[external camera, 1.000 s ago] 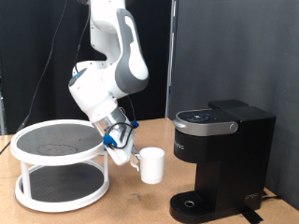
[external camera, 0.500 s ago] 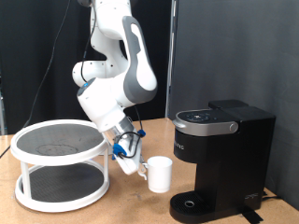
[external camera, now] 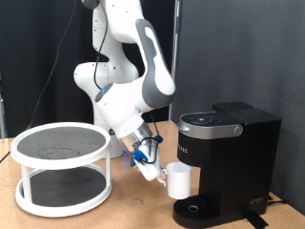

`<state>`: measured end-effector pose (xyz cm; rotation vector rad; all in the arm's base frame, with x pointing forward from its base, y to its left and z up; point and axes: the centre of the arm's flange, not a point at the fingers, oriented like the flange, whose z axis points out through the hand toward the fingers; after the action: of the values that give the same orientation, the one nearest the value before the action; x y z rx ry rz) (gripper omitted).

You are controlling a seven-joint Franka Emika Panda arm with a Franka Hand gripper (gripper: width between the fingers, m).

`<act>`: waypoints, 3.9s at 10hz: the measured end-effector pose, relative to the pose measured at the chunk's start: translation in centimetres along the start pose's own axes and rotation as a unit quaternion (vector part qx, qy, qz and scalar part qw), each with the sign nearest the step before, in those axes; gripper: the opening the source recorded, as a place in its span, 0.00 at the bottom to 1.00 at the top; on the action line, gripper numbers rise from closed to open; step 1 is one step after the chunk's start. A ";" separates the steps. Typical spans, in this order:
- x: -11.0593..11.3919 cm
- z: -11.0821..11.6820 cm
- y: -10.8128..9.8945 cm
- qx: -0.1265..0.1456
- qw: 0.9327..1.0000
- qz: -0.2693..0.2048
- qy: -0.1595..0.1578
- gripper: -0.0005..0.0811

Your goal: Make a cup of coffee with the keurig machine

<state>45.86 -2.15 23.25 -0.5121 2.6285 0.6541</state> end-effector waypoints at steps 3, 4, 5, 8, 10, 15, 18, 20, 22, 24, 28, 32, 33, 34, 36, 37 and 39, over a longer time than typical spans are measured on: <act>-0.8 1.2 1.2 0.000 1.000 -0.005 -0.001 0.01; -0.9 1.5 1.4 0.003 1.000 -0.006 0.000 0.01; -0.9 1.9 1.5 0.006 1.000 -0.007 0.001 0.01; -1.0 3.2 1.6 0.009 1.000 -0.005 0.007 0.01; -1.0 3.9 1.6 0.011 1.000 -0.001 0.008 0.01; -0.9 4.6 1.5 0.014 1.000 0.004 0.006 0.02; -0.9 4.6 1.5 0.014 1.000 0.004 0.006 0.23; -0.4 4.5 1.4 0.001 1.000 -0.002 0.009 0.47; 1.4 3.2 0.5 -0.032 0.999 -0.026 0.020 0.81; 2.8 1.1 -0.2 -0.062 0.998 -0.026 0.002 0.88; 4.0 0.2 0.5 -0.088 0.995 -0.045 -0.001 0.91; 4.9 -2.9 2.9 -0.154 0.985 -0.065 -0.034 0.91; 4.7 -3.9 3.5 -0.167 0.983 -0.063 -0.045 0.91; 4.4 -4.9 4.0 -0.179 0.981 -0.059 -0.055 0.91; 3.5 -7.0 5.1 -0.188 0.979 -0.047 -0.068 0.91; 3.0 -8.0 5.8 -0.194 0.977 -0.040 -0.073 0.91; 3.2 -8.7 6.3 -0.196 0.977 -0.035 -0.074 0.91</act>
<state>37.96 -2.17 31.28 -0.6371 2.3363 1.1495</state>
